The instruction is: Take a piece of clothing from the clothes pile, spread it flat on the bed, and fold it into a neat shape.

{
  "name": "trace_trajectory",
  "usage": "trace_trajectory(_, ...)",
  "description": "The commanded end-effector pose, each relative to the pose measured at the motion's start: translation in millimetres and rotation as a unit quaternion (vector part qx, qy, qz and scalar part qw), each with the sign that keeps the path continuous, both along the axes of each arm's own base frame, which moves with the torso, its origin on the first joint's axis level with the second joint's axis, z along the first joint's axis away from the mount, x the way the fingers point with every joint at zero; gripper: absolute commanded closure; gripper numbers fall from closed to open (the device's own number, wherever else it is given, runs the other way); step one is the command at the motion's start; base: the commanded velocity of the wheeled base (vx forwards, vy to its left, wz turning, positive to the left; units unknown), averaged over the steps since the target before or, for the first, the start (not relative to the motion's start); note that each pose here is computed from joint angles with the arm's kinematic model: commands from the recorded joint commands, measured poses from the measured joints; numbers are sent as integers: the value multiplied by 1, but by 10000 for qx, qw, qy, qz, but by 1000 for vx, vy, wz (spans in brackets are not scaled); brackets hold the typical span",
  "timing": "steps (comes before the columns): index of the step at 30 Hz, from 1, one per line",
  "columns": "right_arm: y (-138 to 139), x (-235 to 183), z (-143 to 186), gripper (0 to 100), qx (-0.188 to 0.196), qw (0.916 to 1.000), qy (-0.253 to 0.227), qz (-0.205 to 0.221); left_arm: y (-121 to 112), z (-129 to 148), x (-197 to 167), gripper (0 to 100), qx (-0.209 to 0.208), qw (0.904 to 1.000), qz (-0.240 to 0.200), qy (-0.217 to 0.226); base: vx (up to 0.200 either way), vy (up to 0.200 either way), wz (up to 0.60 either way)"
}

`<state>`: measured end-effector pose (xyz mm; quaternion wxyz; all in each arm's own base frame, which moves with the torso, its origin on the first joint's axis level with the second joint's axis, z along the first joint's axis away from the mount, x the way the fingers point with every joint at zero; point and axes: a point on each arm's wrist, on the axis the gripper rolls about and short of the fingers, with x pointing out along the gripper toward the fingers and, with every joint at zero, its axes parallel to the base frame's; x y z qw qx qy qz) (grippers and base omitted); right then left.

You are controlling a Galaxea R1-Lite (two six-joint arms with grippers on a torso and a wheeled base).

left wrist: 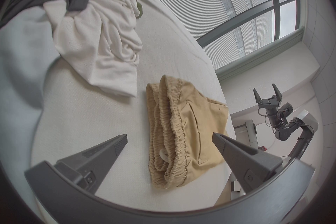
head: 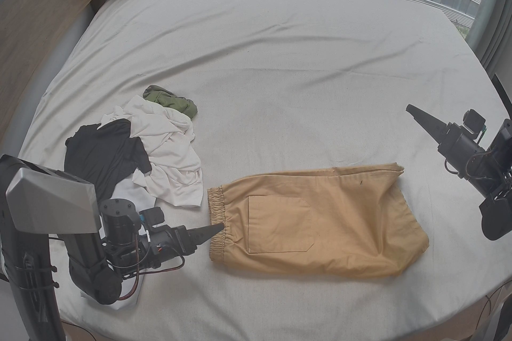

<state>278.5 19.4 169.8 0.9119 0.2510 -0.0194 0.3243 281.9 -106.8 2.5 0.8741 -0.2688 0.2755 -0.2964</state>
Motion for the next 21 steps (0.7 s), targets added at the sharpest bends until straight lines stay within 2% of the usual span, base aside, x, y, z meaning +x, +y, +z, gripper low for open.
trace_trajectory(1, 0, -2, 4, 0, 5, 10000, -67, 8, -8, -15, 3, 0, 41, 9998, -108, 150, 0, 0, 0)
trace_trajectory(10, 12, -8, 0, 0, -4, 9998, 28, 221, -19, -17, 10, 0, -20, 9998, -204, 59, 0, 0, 0)
trace_trajectory(21, 16, -11, -4, 0, -19, 9995, 103, 295, -39, -20, 16, 0, -342, 9988, -310, 177, 0, 0, 0)
